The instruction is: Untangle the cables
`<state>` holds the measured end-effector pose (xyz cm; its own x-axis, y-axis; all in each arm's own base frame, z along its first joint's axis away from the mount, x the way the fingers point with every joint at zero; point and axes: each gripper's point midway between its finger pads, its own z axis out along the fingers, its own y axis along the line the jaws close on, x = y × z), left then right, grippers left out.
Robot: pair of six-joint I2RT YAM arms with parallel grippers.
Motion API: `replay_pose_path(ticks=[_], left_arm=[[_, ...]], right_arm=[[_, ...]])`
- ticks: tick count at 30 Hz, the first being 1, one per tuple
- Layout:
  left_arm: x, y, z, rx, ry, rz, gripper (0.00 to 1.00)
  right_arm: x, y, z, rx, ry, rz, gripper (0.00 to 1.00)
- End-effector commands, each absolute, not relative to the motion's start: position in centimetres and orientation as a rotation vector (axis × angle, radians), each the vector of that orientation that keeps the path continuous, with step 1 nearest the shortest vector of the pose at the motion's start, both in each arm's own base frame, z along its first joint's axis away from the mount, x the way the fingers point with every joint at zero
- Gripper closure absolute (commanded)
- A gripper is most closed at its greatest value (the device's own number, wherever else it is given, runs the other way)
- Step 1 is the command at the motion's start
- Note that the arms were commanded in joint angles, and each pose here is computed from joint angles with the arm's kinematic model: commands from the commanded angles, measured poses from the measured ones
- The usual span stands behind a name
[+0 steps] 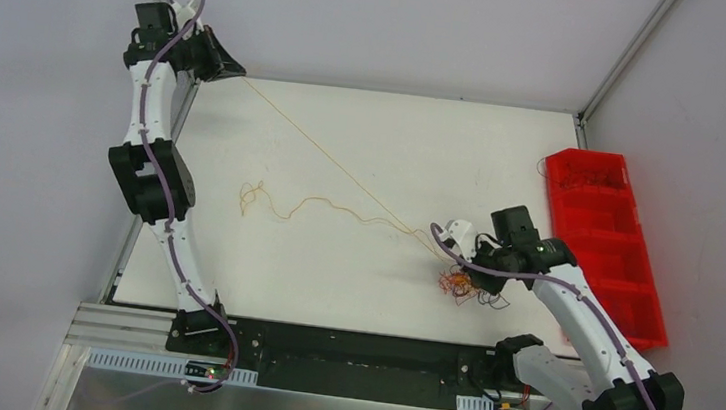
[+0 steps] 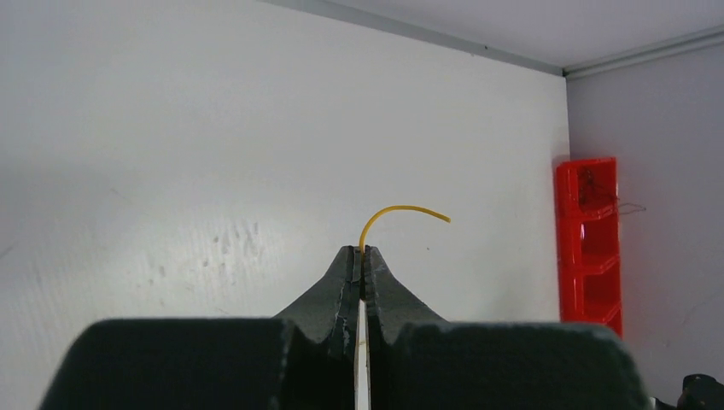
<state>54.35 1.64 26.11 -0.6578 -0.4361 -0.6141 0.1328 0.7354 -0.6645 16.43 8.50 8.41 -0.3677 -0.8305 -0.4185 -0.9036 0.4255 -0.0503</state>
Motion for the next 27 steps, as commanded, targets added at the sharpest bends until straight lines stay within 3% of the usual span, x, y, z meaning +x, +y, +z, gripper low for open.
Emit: replay_pose_path(ticks=[1, 13, 15, 19, 20, 21, 22, 23, 25, 27], left_arm=[[55.2, 10.3, 28.3, -0.29, 2.039, -0.65, 1.0], [51.7, 19.2, 23.4, -0.418, 2.177, -0.257, 1.0], [51.1, 17.7, 23.0, -0.28, 2.205, -0.296, 1.0], [47.6, 9.4, 22.8, 0.025, 2.178, -0.674, 1.0], [46.6, 7.6, 22.7, 0.072, 2.167, -0.744, 0.96], [45.6, 5.9, 22.7, 0.118, 2.158, -0.797, 0.82], [44.6, 4.3, 22.6, 0.17, 2.152, -0.829, 0.57], [43.8, 2.7, 22.4, 0.23, 2.15, -0.839, 0.4], [41.8, -0.7, 22.6, 0.364, 2.137, -0.843, 0.29], [39.5, -4.9, 23.1, 0.512, 2.099, -0.891, 0.27]], right_arm=[[14.4, 5.8, 8.5, -1.5, 2.422, 0.248, 1.0], [16.0, 4.4, 9.5, -1.41, 2.496, 0.269, 1.0], [16.8, 5.6, 10.5, -1.365, 2.481, 0.343, 1.0], [18.9, 10.2, 14.2, -1.182, 2.487, 0.606, 1.0], [19.3, 11.5, 15.2, -1.131, 2.507, 0.687, 1.0], [19.3, 12.7, 16.1, -1.08, 2.532, 0.781, 1.0], [19.6, 14.0, 17.2, -1.032, 2.54, 0.869, 1.0], [19.9, 15.2, 18.1, -0.98, 2.547, 0.956, 1.0], [20.1, 17.2, 19.6, -0.904, 2.56, 1.103, 1.0], [20.2, 19.0, 20.7, -0.851, 2.573, 1.242, 1.0]])
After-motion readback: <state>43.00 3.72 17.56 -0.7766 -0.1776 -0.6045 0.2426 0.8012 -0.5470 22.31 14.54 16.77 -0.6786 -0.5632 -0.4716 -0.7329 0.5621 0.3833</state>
